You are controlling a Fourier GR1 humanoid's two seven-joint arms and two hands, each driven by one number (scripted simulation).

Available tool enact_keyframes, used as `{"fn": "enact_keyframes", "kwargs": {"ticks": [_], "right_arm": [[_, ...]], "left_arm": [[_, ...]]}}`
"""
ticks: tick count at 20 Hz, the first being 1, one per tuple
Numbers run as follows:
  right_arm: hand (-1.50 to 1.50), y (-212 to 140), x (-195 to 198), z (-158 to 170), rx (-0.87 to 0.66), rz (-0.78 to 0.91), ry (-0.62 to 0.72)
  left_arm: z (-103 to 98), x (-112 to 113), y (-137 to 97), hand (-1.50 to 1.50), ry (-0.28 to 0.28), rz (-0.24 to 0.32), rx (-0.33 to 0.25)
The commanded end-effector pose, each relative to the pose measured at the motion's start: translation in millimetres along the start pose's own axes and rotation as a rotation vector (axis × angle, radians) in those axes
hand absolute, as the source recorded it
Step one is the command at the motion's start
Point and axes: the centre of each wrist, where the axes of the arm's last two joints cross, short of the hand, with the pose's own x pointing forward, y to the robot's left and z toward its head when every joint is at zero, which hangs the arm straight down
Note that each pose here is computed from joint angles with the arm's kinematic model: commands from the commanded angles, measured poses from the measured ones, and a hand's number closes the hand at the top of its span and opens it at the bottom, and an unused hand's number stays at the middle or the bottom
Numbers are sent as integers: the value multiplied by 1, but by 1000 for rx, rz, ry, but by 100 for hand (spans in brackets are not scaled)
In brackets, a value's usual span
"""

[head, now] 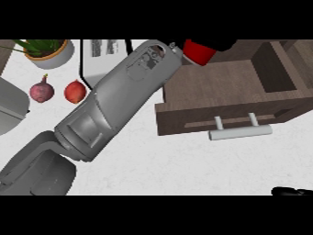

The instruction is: Pick up the can, place it into the drawer and close the drawer

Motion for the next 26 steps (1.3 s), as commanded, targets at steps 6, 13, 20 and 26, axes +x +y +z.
{"fn": "enact_keyframes", "kwargs": {"ticks": [6,13,20,26], "right_arm": [[-150,-10,-2,-9,13,0,-30],[-150,5,4,-6,31,11,-22],[-150,4,12,-4,33,15,-54],[-150,2,31,-5,50,236,-141]], "left_arm": [[6,-34,0,-150,4,-70,33],[4,-39,3,-150,17,-63,86],[7,-35,-1,-150,26,-45,147],[7,-40,2,-150,36,18,152]]}}
